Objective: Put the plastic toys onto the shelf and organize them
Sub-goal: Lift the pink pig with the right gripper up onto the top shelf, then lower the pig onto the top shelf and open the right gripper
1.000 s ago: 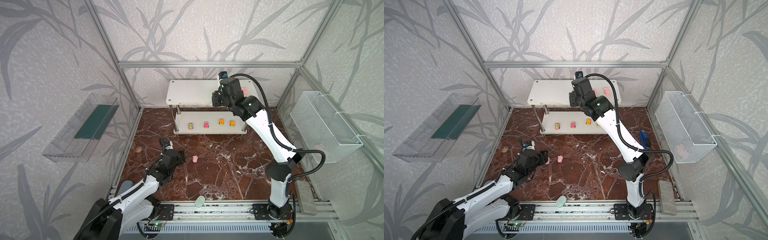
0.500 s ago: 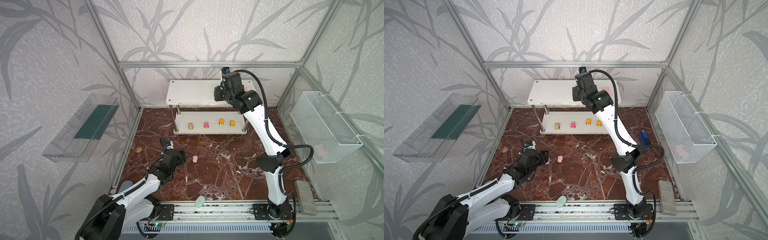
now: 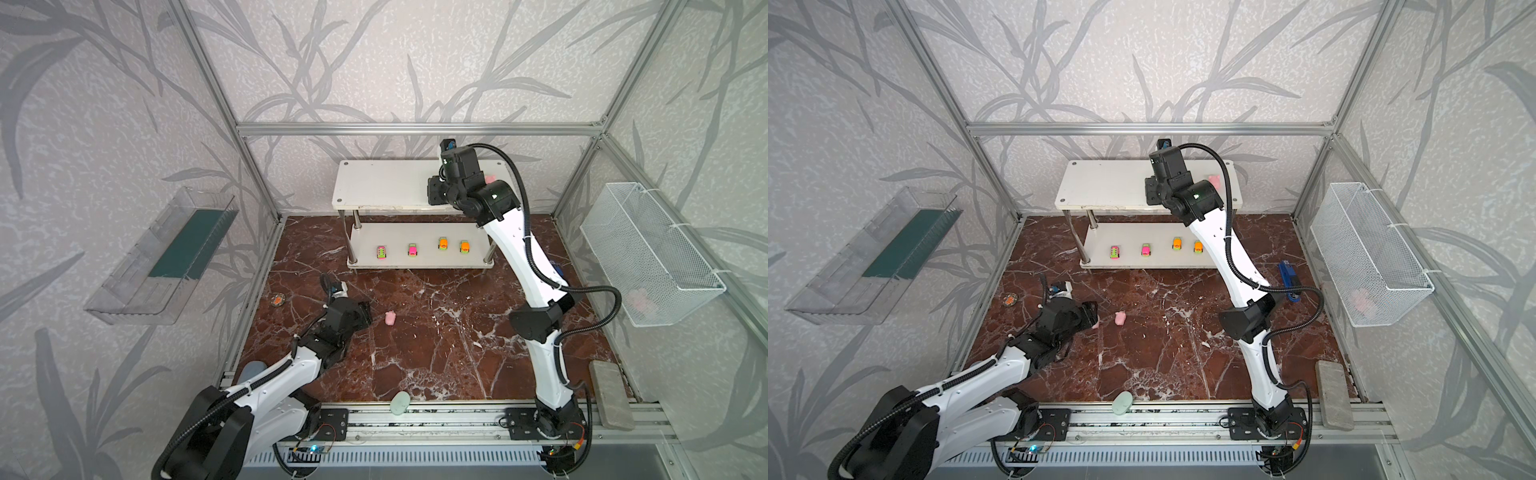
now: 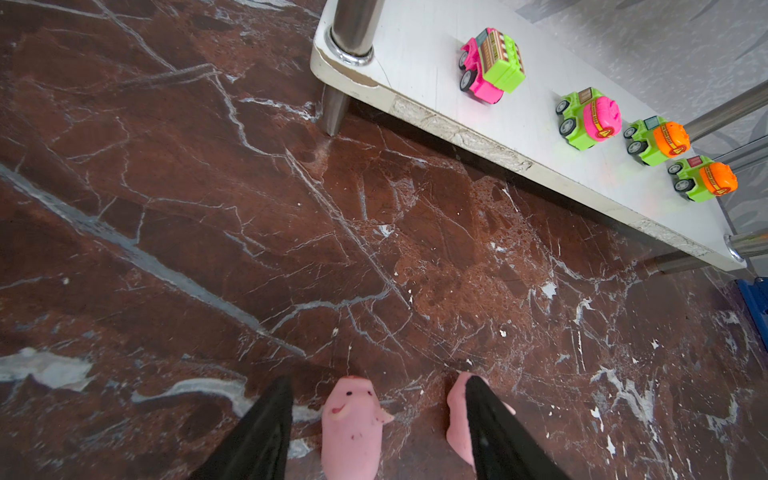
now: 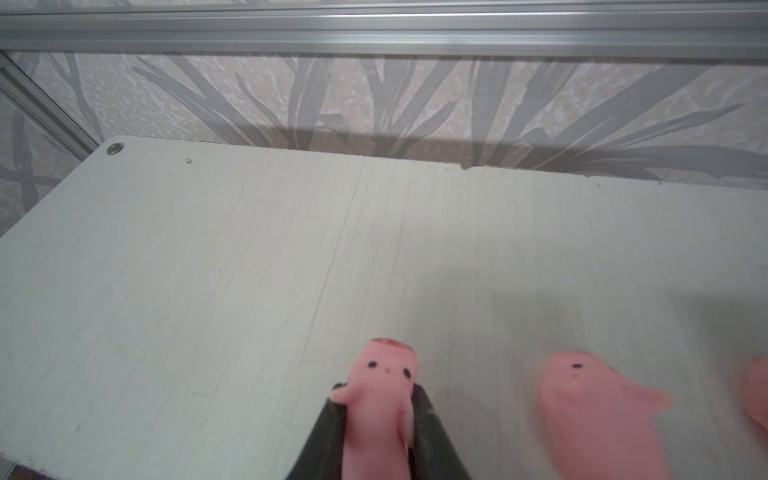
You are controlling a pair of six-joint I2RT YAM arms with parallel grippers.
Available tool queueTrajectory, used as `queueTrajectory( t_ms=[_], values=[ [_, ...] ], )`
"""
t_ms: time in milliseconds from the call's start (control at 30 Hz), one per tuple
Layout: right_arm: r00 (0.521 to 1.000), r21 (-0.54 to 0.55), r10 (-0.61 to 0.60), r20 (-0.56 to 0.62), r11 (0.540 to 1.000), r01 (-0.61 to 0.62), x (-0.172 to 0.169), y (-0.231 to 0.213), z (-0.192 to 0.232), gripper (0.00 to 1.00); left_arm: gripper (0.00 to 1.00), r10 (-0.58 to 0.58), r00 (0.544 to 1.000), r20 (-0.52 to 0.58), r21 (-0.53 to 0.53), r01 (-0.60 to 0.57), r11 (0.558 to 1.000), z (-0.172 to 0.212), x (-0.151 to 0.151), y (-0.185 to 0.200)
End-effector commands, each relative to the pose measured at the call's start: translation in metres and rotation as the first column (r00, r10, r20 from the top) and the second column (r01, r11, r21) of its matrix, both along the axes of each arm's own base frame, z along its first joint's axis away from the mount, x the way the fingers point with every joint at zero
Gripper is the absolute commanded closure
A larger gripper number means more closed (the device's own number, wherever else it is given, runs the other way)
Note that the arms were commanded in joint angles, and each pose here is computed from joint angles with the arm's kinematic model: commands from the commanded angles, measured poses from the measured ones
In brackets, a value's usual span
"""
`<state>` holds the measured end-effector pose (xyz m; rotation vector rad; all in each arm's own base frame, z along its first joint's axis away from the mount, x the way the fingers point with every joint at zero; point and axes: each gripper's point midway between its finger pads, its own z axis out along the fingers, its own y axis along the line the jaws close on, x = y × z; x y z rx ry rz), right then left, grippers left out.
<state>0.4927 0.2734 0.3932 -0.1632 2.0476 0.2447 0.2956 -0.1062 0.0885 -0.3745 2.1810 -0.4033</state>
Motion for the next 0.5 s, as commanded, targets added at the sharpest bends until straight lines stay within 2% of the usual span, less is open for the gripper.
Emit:
queueTrajectory(
  t_ms=[0, 467],
  values=[
    [1.000, 0.007, 0.007, -0.002, 1.000, -0.007, 0.0039, 0.0026, -0.0022, 0.74, 0.35, 0.012, 1.000, 0.001, -0.012, -0.012, 1.000, -0.0011, 0.0008, 0.0015],
    [1.000, -0.001, 0.006, -0.007, 1.000, -0.006, 0.0103, 0.0062, -0.0100, 0.72, 0.35, 0.015, 1.000, -0.002, -0.013, -0.016, 1.000, -0.0022, 0.0018, 0.0023]
  ],
)
